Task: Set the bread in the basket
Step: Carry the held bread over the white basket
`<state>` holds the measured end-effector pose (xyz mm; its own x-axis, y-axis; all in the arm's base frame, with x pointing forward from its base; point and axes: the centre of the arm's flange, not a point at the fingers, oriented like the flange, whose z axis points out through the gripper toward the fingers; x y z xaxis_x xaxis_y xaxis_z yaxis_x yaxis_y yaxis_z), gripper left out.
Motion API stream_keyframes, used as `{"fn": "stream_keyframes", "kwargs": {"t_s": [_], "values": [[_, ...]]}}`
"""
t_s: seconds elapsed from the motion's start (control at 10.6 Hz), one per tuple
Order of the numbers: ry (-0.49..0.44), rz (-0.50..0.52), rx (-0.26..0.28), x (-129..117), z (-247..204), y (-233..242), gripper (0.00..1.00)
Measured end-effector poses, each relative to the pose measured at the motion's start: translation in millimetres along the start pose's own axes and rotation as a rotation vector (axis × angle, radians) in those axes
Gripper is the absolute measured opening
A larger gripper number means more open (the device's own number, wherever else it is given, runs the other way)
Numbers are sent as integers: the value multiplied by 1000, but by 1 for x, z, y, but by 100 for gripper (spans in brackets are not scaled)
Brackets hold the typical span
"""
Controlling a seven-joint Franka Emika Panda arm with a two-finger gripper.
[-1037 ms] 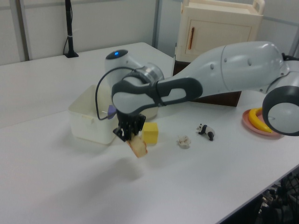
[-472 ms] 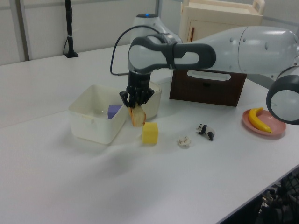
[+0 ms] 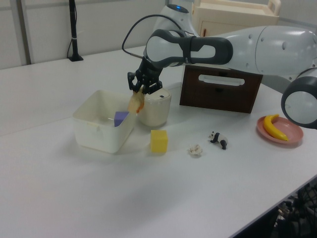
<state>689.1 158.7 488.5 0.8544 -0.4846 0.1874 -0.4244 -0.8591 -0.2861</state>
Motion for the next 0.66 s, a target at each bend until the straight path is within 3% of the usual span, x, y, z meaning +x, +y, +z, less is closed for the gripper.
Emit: {"fn": "stream_keyframes", "kwargs": {"t_s": [0.09,0.38,0.57,0.66], "values": [[34,77,25,6,-2,0,15],[82,263,63,11,8,-4,59],[100,278,47,10,15,-5,92],[115,257,31,10,15,-6,100]]}}
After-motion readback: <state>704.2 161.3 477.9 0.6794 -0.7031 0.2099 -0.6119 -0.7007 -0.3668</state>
